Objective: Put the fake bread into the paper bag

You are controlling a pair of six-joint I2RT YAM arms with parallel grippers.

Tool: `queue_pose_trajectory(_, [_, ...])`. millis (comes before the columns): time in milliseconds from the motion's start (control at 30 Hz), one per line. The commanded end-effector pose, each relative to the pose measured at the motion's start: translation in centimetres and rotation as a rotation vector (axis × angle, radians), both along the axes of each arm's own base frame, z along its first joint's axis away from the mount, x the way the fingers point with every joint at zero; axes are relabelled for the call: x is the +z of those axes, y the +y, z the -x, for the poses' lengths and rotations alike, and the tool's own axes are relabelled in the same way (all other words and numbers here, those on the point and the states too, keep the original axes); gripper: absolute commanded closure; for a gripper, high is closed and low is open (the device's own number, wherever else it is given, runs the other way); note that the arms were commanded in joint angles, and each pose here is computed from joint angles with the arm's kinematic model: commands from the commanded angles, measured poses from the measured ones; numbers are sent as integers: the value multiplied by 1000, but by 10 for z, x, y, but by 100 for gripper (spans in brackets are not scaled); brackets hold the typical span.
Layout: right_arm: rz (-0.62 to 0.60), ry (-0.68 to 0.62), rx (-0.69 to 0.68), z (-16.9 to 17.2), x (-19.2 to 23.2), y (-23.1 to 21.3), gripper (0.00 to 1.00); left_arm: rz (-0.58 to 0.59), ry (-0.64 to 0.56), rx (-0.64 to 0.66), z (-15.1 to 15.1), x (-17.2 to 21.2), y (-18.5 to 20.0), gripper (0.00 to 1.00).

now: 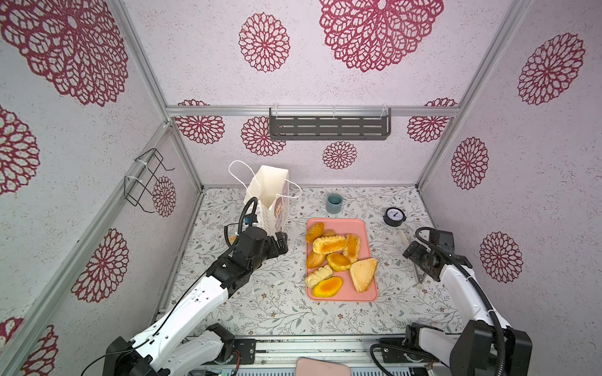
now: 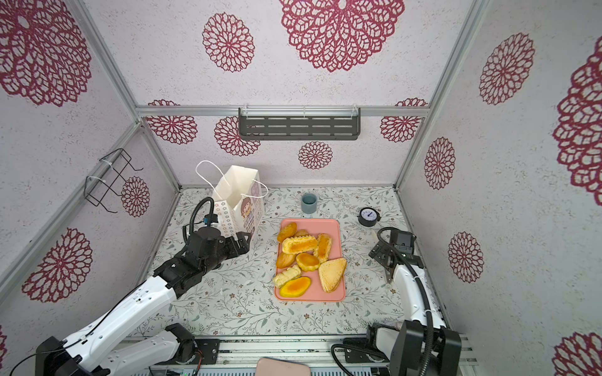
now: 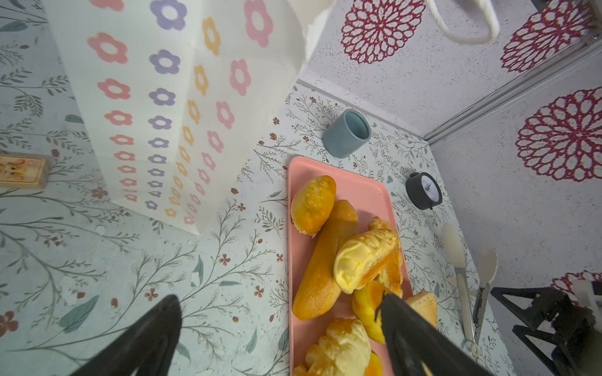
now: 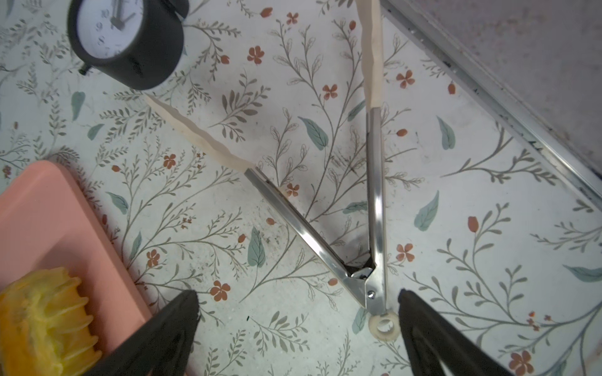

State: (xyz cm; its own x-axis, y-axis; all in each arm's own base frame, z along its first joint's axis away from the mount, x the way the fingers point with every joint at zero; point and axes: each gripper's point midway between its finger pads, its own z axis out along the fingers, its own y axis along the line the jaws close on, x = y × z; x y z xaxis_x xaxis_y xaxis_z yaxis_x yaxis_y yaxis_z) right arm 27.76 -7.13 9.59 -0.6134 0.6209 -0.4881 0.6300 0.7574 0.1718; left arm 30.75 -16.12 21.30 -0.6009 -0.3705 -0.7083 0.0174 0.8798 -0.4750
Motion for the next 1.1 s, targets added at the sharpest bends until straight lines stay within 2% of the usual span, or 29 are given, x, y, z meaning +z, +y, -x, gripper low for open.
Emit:
queue_pose_trajectory(0, [22, 53, -23, 8, -8, -6, 3, 50, -26, -10, -4, 3, -8, 3])
queue_pose_trajectory(267, [41, 111, -18, 12, -21, -9, 5, 45, -4, -38, -2, -8, -13, 3])
queue_pose_trajectory(400, [61, 130, -16, 15, -24, -12, 5, -24, -24, 12, -2, -2, 3, 3])
queue_pose_trajectory(533, [68, 157, -6, 15, -29, -13, 6, -62, -46, 0, -2, 10, 7, 3])
queue_pose_trajectory(633, [68, 138, -1, 12, -23, -13, 6, -169, -64, 23, -2, 37, 22, 1])
queue_pose_trajectory(767, [64, 115, 5, 12, -16, -11, 6, -291, -110, 88, -4, 102, 65, 1])
queue_pose_trajectory(833, [54, 100, 9, 11, -12, -9, 6, -328, -103, 112, -9, 128, 91, 4])
queue_pose_trajectory(933, [44, 74, 15, 10, -7, -6, 7, -361, -41, 117, -27, 140, 118, 9])
queue_pose_trajectory(1067, [34, 40, 25, 9, 1, -3, 8, -326, 72, 47, -65, 129, 128, 15])
